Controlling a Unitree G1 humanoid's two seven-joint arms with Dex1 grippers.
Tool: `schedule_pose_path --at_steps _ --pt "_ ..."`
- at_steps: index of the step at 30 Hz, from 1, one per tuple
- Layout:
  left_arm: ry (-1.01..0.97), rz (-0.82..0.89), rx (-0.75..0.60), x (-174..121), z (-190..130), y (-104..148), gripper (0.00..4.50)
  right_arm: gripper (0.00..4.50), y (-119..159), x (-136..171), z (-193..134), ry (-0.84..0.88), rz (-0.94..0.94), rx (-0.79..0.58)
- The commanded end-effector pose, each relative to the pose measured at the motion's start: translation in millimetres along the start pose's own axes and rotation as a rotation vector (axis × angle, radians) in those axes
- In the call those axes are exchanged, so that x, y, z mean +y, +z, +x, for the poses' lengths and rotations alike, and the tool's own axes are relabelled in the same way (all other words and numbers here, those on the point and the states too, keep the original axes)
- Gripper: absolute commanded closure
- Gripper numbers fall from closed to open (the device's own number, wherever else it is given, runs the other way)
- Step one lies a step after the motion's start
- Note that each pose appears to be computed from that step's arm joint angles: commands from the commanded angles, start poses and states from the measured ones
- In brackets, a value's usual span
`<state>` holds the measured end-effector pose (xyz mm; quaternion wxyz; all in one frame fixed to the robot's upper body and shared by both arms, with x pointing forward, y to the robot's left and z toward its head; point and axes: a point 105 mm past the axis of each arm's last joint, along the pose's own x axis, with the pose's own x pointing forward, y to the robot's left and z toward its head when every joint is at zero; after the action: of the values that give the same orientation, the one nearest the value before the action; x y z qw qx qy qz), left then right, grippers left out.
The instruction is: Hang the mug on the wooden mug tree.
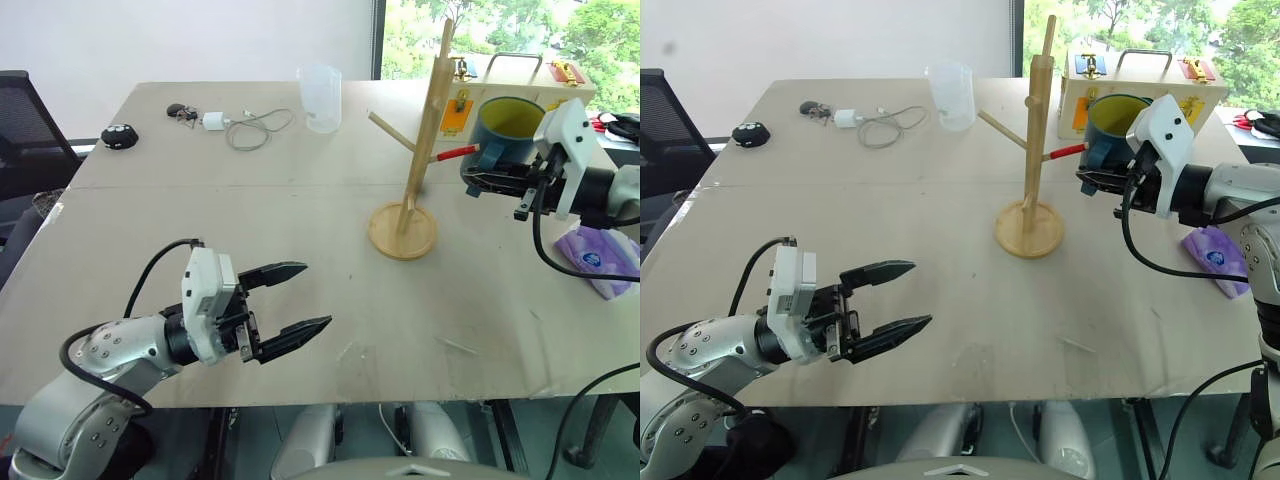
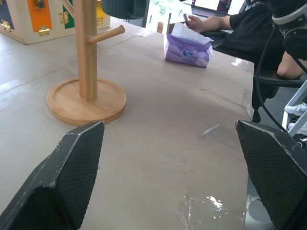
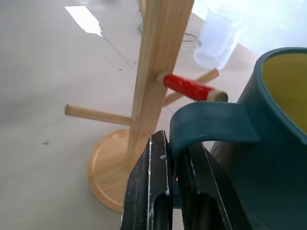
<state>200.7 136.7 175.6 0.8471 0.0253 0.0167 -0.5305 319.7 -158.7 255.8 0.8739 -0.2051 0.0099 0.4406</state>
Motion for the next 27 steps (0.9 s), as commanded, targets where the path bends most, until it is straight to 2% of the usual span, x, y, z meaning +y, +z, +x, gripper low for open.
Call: schedule_pose_path --at_steps 1,12,16,21,27 --pt "-0.007 0.038 -0.032 -5.0 0.6 10.0 0.00 4.38 22.6 3.6 -1.0 0.019 -0.067 -0.038" --pt "0.085 0.082 -0.163 2.2 -20.1 36.4 0.00 4.38 23.4 1.3 14.4 0.043 -0.076 -0.020" --pt "0.105 0.069 -0.196 1.2 -21.9 39.4 0.00 4.38 22.4 3.0 18.1 0.068 -0.082 -0.010" --pt "0.101 0.116 -0.318 -4.6 -26.8 47.9 0.00 4.38 18.5 7.3 26.7 0.097 -0.093 0.012" --pt "0.067 0.136 -0.354 -7.6 -27.5 48.0 0.00 4.38 15.2 11.0 35.0 0.127 -0.115 0.017"
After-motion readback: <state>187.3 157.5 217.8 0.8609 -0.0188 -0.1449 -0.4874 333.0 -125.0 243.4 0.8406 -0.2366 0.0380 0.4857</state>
